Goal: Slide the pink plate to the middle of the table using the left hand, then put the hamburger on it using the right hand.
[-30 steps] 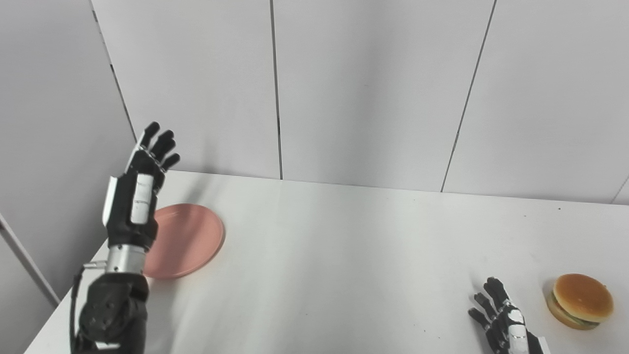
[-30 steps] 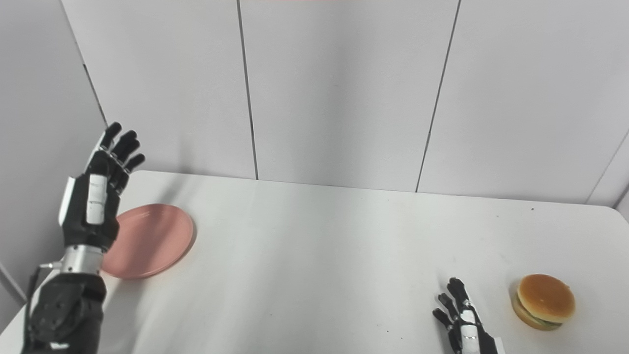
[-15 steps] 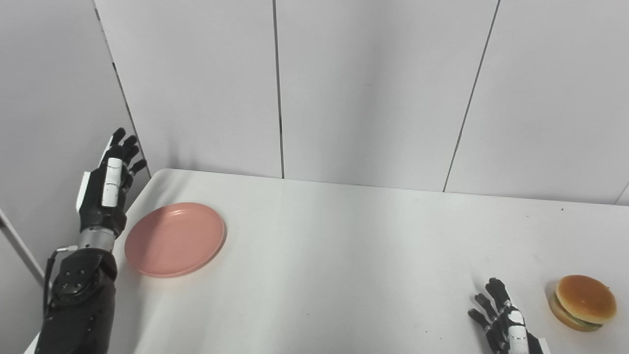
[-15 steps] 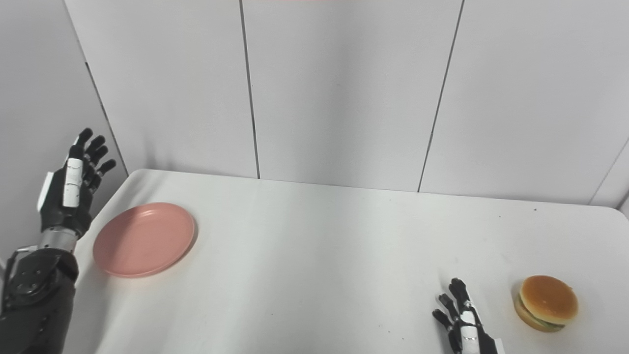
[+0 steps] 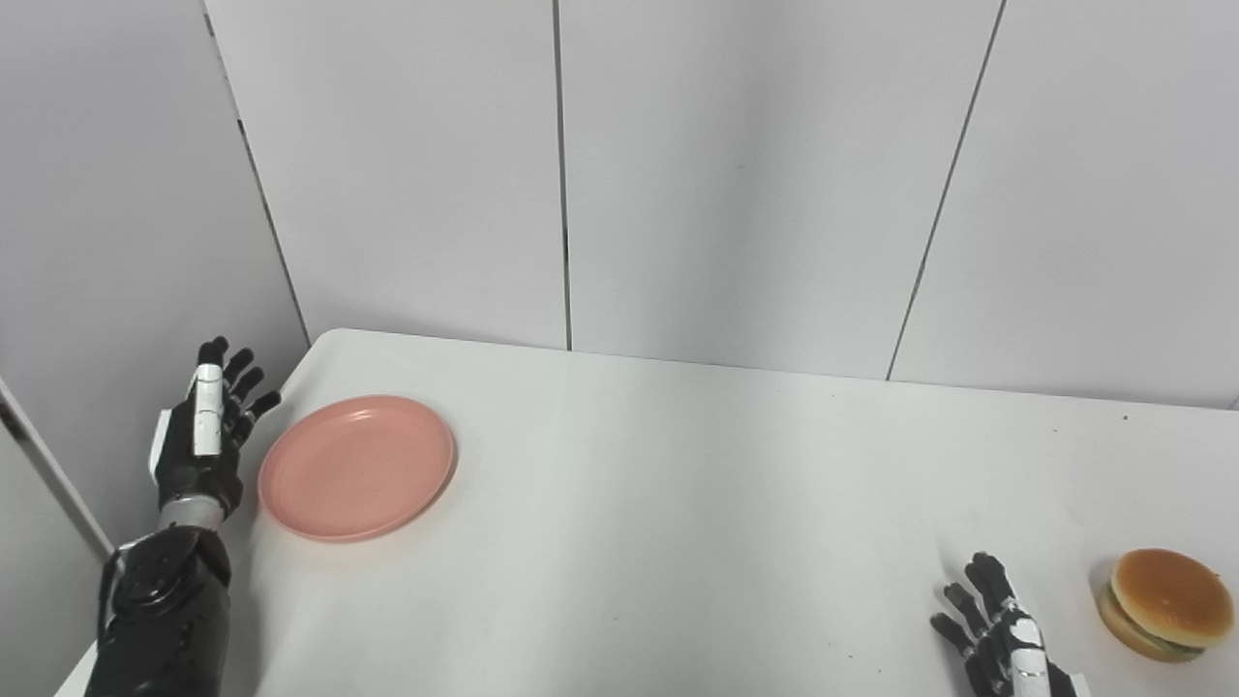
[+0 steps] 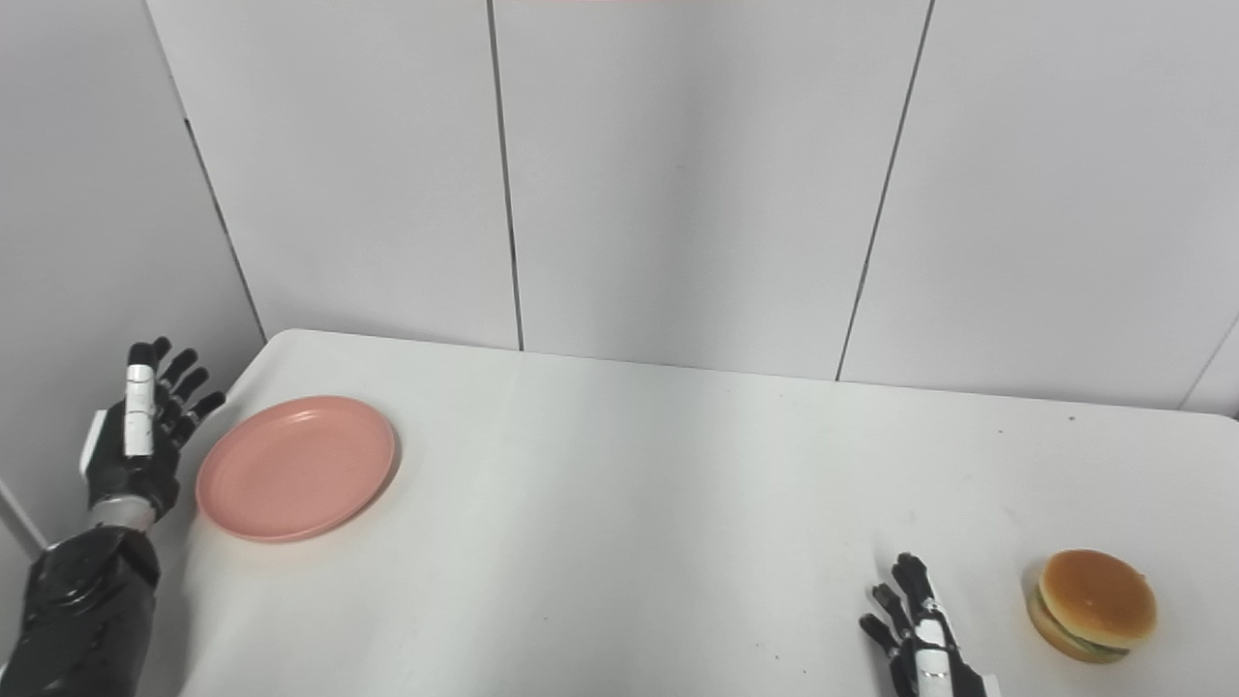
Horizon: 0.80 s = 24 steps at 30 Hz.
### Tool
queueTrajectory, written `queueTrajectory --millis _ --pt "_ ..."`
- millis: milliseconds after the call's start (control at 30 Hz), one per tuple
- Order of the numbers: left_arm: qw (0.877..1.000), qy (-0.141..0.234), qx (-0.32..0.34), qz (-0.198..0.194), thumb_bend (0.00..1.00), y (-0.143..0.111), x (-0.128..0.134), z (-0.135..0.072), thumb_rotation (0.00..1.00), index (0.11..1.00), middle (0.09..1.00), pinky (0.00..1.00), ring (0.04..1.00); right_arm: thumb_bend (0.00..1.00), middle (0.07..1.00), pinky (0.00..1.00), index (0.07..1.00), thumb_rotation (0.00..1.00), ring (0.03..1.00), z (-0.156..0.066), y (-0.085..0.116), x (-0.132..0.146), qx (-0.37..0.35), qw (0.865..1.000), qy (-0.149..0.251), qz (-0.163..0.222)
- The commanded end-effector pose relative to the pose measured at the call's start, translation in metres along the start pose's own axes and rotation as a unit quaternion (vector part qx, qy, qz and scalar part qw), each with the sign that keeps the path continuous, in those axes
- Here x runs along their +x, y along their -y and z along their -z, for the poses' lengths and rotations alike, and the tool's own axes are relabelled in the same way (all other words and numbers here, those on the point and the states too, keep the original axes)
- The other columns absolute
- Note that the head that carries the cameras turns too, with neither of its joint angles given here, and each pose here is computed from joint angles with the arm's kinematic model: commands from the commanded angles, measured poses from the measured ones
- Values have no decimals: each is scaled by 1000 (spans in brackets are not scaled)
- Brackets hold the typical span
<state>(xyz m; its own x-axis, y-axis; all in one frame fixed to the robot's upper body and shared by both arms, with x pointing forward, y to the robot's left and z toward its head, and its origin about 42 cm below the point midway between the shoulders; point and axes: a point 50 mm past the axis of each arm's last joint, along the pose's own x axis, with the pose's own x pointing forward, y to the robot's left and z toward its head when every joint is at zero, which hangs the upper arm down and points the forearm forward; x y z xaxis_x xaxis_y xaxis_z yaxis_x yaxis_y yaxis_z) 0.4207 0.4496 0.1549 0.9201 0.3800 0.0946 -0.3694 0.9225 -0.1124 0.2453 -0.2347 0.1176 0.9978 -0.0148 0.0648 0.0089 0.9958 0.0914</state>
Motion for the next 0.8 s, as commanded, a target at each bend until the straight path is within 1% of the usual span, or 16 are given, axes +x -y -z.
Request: queueTrajectory --millis 0,67,133,233,333,367,467,600,667,767 --pt "998 62 14 -1 870 -5 21 -37 879 916 920 813 898 799 962 883 936 1000 926 12 -4 -14 8 999 -36 -8" --pt "998 54 15 -3 863 -6 20 -32 865 907 909 808 894 798 964 885 938 1000 927 11 -4 -14 9 999 -36 -8" --pt "999 44 16 -2 871 -4 17 -25 861 914 903 807 891 792 964 886 936 1000 926 11 -4 -15 10 999 -36 -7" --pt "999 32 16 5 857 -1 12 -15 866 928 911 817 880 793 961 879 930 1000 920 10 -4 -16 11 999 -36 -6" --pt "1000 22 16 15 873 5 8 -7 861 918 908 800 881 799 963 882 935 1000 922 9 -4 -16 11 999 -35 -7" --pt "1000 20 15 19 881 8 7 -6 854 915 906 780 874 801 964 881 934 1000 921 9 -5 -16 10 999 -34 -8" --pt "999 15 10 29 901 15 6 -3 845 916 902 774 868 799 962 877 931 1000 919 9 -6 -17 10 999 -34 -8" --pt "998 12 -1 60 872 32 1 0 843 913 924 771 879 786 962 881 930 1000 919 8 -7 -17 11 999 -34 -8" --pt "998 10 -3 69 857 37 -1 0 840 912 925 771 883 784 960 882 926 1000 918 8 -8 -17 11 999 -34 -8" --pt "995 16 19 95 867 45 -4 0 844 923 927 756 881 794 960 880 925 1000 915 7 -9 -17 10 999 -36 -9"
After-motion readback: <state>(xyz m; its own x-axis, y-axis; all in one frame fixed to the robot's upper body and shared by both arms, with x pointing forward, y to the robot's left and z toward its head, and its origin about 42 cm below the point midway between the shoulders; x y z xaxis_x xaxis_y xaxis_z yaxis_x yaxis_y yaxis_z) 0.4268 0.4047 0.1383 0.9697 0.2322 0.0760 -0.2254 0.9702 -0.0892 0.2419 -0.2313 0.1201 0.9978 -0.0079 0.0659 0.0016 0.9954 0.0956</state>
